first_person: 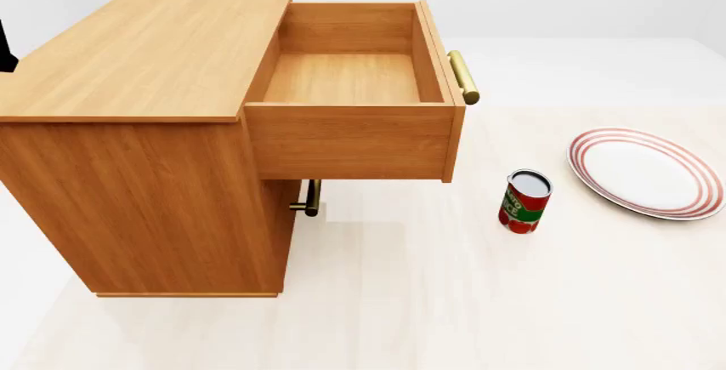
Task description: Put the bowl in the top drawer of the cabinet.
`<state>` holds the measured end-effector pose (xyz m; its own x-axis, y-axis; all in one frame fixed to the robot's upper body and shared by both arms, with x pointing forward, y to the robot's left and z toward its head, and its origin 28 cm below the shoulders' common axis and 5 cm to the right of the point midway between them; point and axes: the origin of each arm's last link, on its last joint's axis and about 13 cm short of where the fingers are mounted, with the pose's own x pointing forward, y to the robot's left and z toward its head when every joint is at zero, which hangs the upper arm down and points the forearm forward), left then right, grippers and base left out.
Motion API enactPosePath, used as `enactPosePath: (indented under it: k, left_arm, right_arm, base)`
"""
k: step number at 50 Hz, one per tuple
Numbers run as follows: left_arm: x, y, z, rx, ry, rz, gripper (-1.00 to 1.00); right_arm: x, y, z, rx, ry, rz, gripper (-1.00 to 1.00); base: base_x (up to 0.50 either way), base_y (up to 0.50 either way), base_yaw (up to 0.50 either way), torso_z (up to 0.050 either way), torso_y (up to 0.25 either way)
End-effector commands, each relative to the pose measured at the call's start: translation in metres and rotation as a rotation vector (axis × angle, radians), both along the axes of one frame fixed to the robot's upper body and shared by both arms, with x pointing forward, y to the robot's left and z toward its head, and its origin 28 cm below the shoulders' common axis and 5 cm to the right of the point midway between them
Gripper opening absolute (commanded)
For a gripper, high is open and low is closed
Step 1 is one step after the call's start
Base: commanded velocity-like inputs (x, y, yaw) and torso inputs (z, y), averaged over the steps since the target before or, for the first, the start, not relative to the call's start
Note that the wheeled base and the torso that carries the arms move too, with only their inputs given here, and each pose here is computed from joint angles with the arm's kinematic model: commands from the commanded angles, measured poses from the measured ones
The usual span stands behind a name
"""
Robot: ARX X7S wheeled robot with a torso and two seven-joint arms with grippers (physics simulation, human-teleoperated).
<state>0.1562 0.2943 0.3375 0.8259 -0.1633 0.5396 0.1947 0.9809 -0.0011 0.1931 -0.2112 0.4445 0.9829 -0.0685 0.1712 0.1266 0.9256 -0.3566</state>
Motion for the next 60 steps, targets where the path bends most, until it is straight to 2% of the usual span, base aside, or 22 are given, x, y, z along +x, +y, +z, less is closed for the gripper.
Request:
enactPosePath:
  k: [1,7,19,25,43,50,53,60]
  left_arm:
    - [-0.001,0.000,-0.001,-0.004,-0.003,-0.005,1.00]
    - [0.000,0.000,-0.002,-0.005,0.000,-0.007,1.00]
    - [0.000,-0.001,-0.002,-0.002,0.002,-0.011,1.00]
    - [0.000,-0.001,-0.002,-0.004,0.002,-0.010,1.00]
    - [0.005,-0.002,-0.006,-0.004,0.011,-0.009,1.00]
    - [0.007,-0.003,-0.007,-0.002,0.017,-0.010,1.00]
    - [0.007,-0.003,-0.007,-0.002,0.019,-0.011,1.00]
    - [0.006,-0.002,-0.007,-0.003,0.022,-0.012,1.00]
  right_arm:
    - [-0.030,-0.032,0.004,0.023,0.188,-0.147,1.00]
    - [-0.037,-0.049,-0.009,-0.007,0.308,-0.217,1.00]
    - [-0.036,-0.077,-0.052,-0.065,0.550,-0.235,1.00]
    - [-0.038,-0.087,-0.065,-0.058,0.610,-0.255,1.00]
    - [-0.035,-0.099,-0.120,-0.004,0.740,-0.256,1.00]
    - [-0.034,-0.102,-0.133,0.016,0.779,-0.254,1.00]
    - [-0.045,-0.110,-0.132,0.031,0.799,-0.256,1.00]
    - [-0.051,-0.117,-0.133,0.084,0.879,-0.306,1.00]
  base:
    - [0.00,0.00,0.00,0.000,0.000]
    - [0.00,0.00,0.00,0.000,0.000]
    - [0.00,0.00,0.00,0.000,0.000]
    - [0.00,0.00,0.00,0.000,0.000]
    - [0.00,0.00,0.00,0.000,0.000]
    - [0.00,0.00,0.00,0.000,0.000]
    - [0.00,0.00,0.00,0.000,0.000]
    - [0.00,0.00,0.00,0.000,0.000]
